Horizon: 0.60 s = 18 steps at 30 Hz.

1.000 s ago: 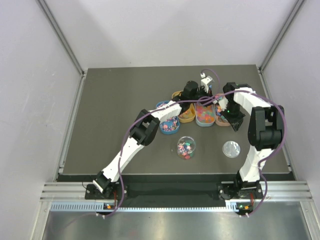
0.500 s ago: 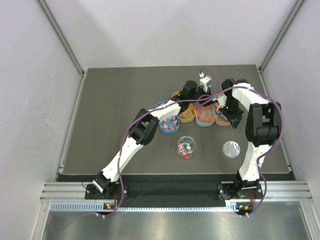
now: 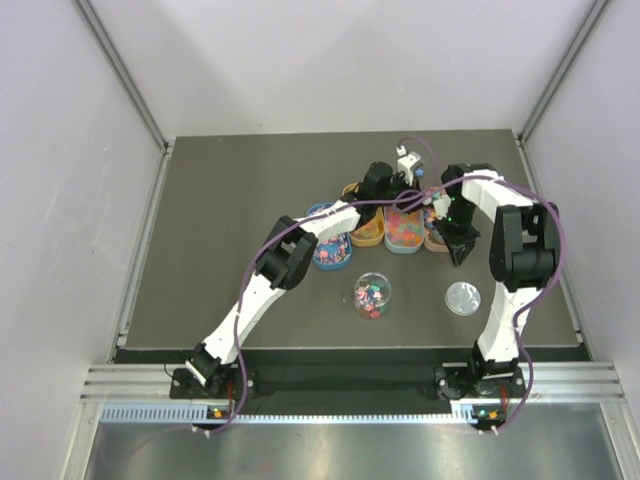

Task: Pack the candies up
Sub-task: Scoop the fake candies from the storage box.

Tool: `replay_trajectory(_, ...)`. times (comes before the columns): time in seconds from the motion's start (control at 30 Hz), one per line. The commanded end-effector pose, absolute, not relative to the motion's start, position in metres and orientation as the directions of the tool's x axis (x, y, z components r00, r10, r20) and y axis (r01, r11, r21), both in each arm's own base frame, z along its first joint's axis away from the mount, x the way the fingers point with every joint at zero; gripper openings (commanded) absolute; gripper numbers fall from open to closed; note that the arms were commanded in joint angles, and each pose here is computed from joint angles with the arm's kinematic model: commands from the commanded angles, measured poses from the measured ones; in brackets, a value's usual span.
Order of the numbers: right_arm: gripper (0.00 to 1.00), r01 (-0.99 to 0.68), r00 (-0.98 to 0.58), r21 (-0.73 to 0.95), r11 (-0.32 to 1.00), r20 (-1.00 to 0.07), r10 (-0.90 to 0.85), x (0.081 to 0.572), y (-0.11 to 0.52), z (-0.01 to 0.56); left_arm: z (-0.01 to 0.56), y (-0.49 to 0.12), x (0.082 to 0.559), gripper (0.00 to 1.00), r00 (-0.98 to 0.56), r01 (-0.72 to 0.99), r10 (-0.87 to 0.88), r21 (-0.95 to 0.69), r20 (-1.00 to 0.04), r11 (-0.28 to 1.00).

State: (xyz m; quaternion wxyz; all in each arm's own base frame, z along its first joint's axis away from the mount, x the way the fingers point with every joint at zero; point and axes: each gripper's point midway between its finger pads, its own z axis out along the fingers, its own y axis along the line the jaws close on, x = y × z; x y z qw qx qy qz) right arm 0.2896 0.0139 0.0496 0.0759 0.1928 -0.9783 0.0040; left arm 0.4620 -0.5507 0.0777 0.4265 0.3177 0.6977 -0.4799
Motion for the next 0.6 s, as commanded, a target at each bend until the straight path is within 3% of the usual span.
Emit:
replay_trajectory(0.0,0.00,-0.281,-0.954,0.191,0.940,0.053,-0.296,0.300,0.060,0.038,0.094,-0.574,0.409,0.00,-0.418,0.897,0.109,-0.392,-0.902,0.204)
replay_trajectory(0.3,0.00,-0.206,-0.976,0.223,0.953,0.019,-0.216,0.304,0.079,0.054,0.091,-0.571,0.399,0.00,-0.447,0.886,0.115,-0.420,-0.887,0.197)
replay_trajectory(0.57,0.00,-0.082,-0.986,0.218,0.973,0.122,-0.110,0.269,0.081,0.051,0.161,-0.565,0.435,0.00,-0.344,0.898,-0.045,-0.343,-0.938,0.276)
